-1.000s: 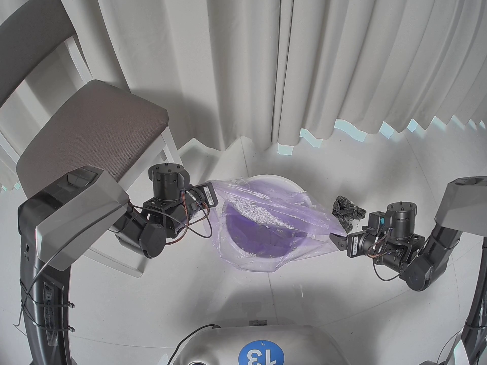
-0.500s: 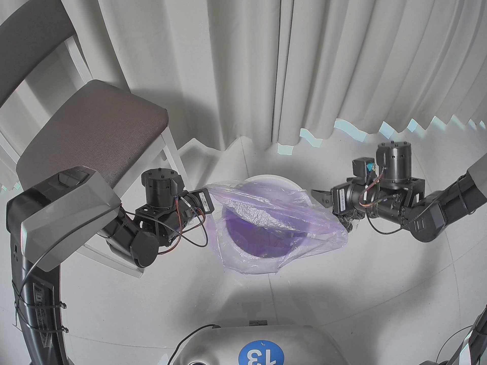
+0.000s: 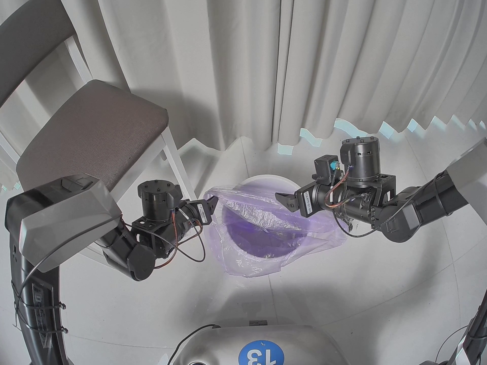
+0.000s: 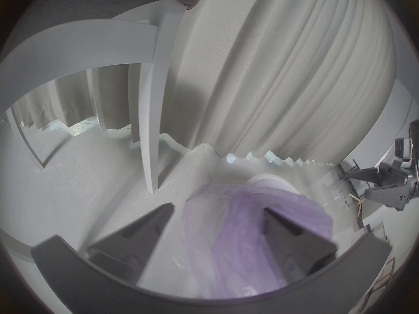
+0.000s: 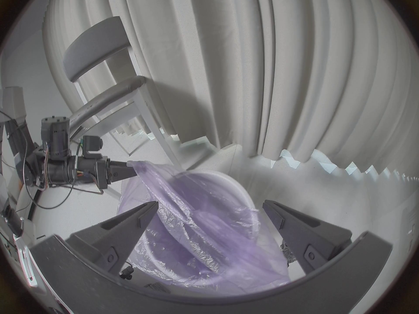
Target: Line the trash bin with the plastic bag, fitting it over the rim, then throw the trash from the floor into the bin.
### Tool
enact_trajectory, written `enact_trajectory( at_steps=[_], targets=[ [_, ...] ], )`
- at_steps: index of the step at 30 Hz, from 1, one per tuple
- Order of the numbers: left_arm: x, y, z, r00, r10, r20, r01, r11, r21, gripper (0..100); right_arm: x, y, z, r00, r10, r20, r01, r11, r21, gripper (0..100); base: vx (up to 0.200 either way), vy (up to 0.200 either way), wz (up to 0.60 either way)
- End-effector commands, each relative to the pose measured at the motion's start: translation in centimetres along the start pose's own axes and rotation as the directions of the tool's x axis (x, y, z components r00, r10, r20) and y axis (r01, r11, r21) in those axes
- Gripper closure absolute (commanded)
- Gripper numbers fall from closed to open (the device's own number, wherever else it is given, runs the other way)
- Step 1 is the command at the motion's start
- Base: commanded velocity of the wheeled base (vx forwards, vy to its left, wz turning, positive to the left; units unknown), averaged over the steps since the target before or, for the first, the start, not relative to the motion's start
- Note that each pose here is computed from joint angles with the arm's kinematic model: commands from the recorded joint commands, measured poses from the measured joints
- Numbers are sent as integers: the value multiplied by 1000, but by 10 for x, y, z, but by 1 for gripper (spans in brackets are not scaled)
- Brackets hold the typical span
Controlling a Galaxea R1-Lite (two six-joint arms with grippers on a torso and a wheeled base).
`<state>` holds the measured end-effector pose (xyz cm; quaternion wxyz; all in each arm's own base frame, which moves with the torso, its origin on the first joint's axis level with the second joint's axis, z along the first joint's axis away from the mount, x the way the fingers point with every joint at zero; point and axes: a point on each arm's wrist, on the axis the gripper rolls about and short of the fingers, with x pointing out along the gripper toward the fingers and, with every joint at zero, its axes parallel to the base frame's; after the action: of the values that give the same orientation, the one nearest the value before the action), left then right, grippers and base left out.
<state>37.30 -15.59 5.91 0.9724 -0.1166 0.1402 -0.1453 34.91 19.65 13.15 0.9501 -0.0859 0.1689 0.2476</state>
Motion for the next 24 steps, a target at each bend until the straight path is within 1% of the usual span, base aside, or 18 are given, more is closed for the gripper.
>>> enact_trajectory(
  at_steps=[1,4,6,8,11,14,17,19,21,24],
  targets=[
    [-19,3,8,1000,-22,-8,23,999,44,0,8,3,-13,999,8,-40,-8,1000,-4,0,0,0,0],
    [-24,3,11,1000,-25,-4,25,998,63,0,10,3,-15,999,8,-46,-8,1000,-4,0,0,0,0],
    [-33,9,10,1000,-10,-12,12,993,115,0,14,4,-19,998,11,-58,-11,1000,-10,0,0,0,0],
    [-40,13,8,1000,0,-27,4,985,175,0,17,4,-23,998,11,-67,-13,1000,-18,0,0,0,0],
    [-51,16,8,999,10,-43,1,971,241,0,22,5,-30,996,14,-84,-17,999,-35,0,0,0,0],
    [-55,16,8,999,4,-46,8,965,263,0,25,5,-33,996,18,-87,-22,999,-46,0,0,0,0],
    [-59,13,7,999,-9,-31,18,962,274,0,29,4,-37,993,79,-83,-84,995,-47,0,0,0,0],
    [-62,13,4,1000,-14,-21,20,954,299,0,30,5,-37,985,152,-75,-155,987,-35,0,0,0,0],
    [-63,13,3,1000,-17,-12,20,948,316,0,31,6,-38,981,178,-74,-181,983,-28,0,0,0,0],
    [-62,14,3,1000,-21,4,19,947,320,0,42,5,-44,981,177,-74,-179,983,-27,0,0,0,0]
  ],
)
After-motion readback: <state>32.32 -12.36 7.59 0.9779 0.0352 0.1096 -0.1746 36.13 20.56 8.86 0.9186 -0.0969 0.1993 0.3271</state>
